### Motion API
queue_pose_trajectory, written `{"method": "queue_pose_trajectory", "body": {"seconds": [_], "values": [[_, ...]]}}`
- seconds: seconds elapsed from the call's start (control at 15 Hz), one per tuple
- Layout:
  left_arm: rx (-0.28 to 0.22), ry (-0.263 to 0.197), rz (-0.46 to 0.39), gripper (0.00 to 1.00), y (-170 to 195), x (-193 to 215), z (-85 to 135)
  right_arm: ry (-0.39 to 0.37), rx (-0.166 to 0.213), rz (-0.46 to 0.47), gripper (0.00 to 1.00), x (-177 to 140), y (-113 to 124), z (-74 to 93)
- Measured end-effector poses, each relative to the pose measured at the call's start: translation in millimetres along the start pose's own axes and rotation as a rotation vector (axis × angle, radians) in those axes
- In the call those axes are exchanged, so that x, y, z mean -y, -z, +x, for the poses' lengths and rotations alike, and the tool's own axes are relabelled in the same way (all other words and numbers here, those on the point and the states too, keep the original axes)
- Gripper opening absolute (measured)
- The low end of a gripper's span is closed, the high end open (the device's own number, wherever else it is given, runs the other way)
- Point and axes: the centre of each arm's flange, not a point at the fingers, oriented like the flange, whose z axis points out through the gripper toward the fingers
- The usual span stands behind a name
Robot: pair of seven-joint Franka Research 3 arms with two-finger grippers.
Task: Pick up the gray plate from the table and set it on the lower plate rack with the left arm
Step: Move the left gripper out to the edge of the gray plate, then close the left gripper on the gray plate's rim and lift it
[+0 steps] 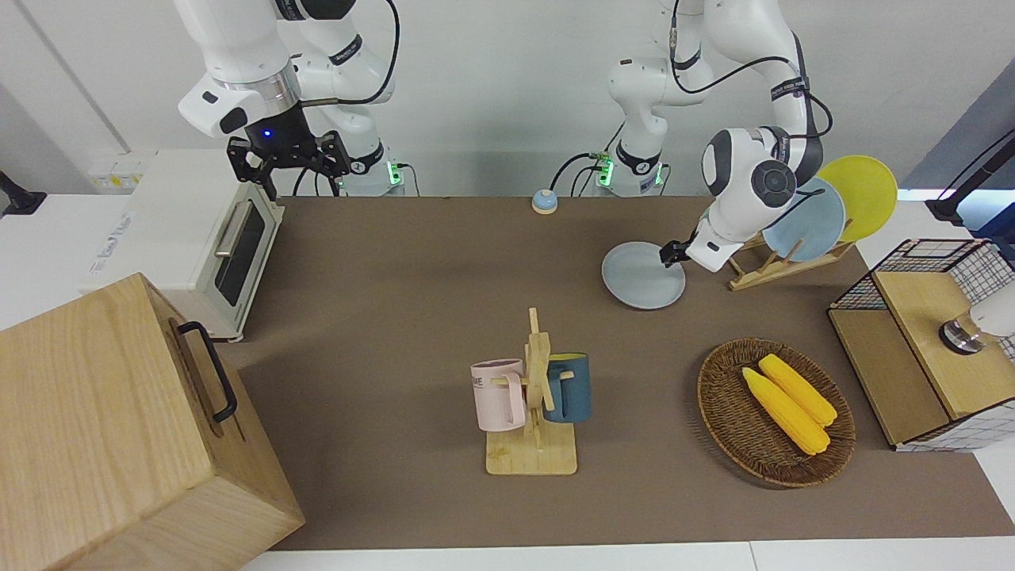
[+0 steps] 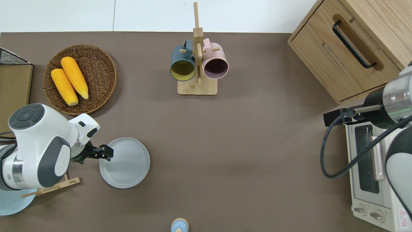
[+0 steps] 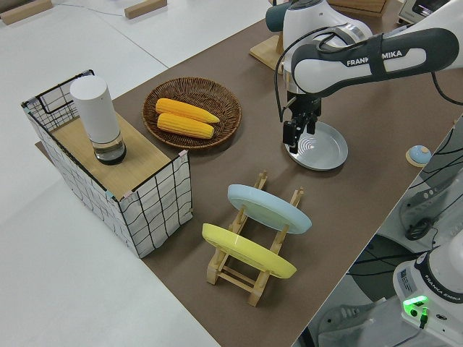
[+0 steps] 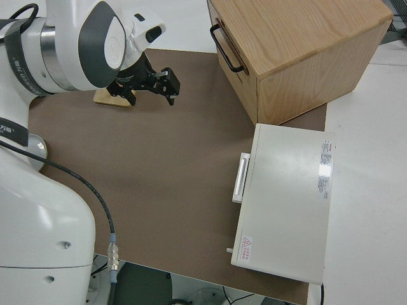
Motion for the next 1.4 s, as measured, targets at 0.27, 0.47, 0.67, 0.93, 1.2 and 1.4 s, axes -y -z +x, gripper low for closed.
{"method": "queue_pose_trajectory", "body": {"seconds": [0.27,0.47,0.67,0.93,1.2,1.4], "values": [[0.03,0.0,0.005,0.99,-23.0,-1.1,5.6,0.0,0.0,0.0,0.99,0.0,0.0,0.0],[0.023,-0.001,0.006,0.99,-43.1,-2.2,12.0,0.0,0.0,0.0,0.99,0.0,0.0,0.0],[0.032,-0.001,0.008,0.99,-56.0,-2.3,14.2,0.0,0.0,0.0,0.99,0.0,0.0,0.0],[0.029,0.005,0.008,0.84,-61.8,-2.5,16.8,0.0,0.0,0.0,0.99,0.0,0.0,0.0],[0.017,0.032,0.002,0.37,-55.8,-3.7,16.1,0.0,0.0,0.0,0.99,0.0,0.0,0.0],[0.016,0.044,0.001,0.08,-53.6,1.4,15.5,0.0,0.0,0.0,0.99,0.0,0.0,0.0]]}}
